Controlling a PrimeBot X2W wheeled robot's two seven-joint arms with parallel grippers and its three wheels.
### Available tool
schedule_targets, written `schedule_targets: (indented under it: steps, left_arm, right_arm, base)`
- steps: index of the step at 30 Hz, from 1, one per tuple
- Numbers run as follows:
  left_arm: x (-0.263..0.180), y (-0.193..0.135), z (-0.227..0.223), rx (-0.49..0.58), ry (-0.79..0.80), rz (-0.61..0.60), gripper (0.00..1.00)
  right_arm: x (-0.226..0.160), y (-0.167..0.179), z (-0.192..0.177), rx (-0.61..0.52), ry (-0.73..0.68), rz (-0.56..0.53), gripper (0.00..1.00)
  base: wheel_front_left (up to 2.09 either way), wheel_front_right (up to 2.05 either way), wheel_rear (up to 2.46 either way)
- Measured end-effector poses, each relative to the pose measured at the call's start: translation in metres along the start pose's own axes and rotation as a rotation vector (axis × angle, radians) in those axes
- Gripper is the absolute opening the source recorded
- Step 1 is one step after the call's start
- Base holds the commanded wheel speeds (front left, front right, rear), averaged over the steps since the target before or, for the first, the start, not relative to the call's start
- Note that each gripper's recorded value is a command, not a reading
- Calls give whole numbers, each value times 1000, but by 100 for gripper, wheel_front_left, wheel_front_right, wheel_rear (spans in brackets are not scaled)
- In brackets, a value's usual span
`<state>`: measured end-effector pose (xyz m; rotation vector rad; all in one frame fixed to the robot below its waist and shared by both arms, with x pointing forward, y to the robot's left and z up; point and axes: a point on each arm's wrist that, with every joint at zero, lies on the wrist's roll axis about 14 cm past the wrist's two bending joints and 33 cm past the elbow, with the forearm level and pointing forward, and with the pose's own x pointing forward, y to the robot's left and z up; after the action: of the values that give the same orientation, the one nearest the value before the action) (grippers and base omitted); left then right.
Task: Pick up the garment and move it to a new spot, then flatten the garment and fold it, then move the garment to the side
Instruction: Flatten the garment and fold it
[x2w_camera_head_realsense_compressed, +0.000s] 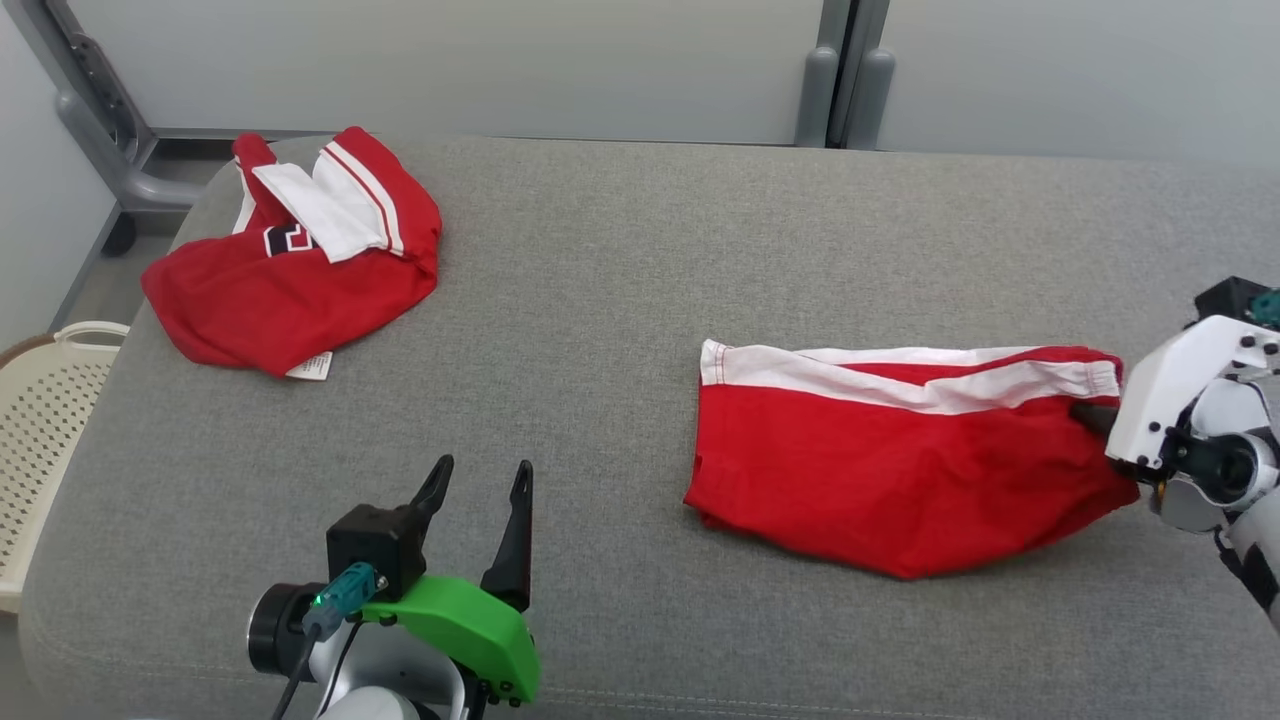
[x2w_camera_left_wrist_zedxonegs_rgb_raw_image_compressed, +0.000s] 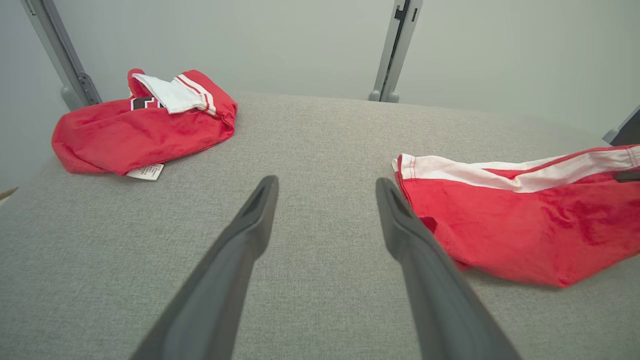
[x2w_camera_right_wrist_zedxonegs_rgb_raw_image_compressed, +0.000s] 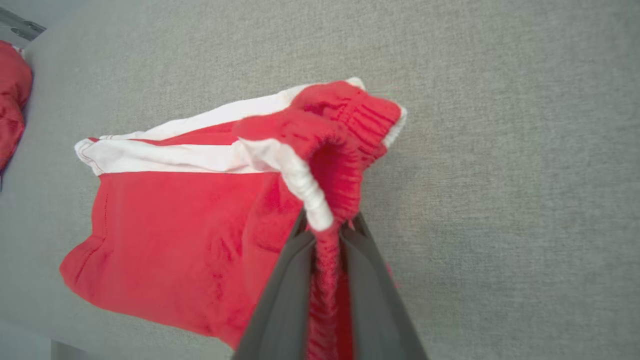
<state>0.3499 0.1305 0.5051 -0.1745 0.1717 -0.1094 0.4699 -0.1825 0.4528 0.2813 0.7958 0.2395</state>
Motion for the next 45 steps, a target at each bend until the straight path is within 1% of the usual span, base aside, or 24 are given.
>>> schedule_targets:
  steps: [1, 3, 6, 9, 15, 23, 30, 39, 45]
  left_arm:
    - [0, -1, 1, 1, -5, -5, 100]
    - [0, -3, 5, 2, -16, -11, 100]
    - [-1, -6, 10, 0, -34, -15, 100]
    - [-3, -9, 14, -4, -45, -23, 100]
    - [-7, -9, 17, -16, -63, -17, 100]
    - [-13, -8, 18, -43, -84, -1, 100]
    - [-16, -6, 19, -61, -94, 11, 100]
    - [-15, -2, 19, -80, -102, 31, 100]
    - [-12, 1, 17, -90, -101, 47, 100]
  right_arm:
    - [0, 7, -1, -7, 7, 18, 0]
    - [0, 23, 0, 24, 8, 71, 0]
    - [0, 56, -2, 52, 23, 164, 0]
    - [-1, 83, -4, 40, 40, 228, 0]
    - [0, 125, -12, -27, 81, 297, 0]
    - [10, 162, -21, -92, 125, 313, 0]
    - [20, 184, -21, -190, 160, 286, 0]
    - [34, 191, -23, -304, 213, 220, 0]
    - [43, 194, -31, -341, 251, 204, 0]
  base:
    - [0, 0, 0]
    - [0, 0, 0]
    - [0, 0, 0]
    - [0, 0, 0]
    - [0, 0, 0]
    - [0, 0, 0]
    - [0, 0, 0]
    - [0, 0, 0]
    - [0, 0, 0]
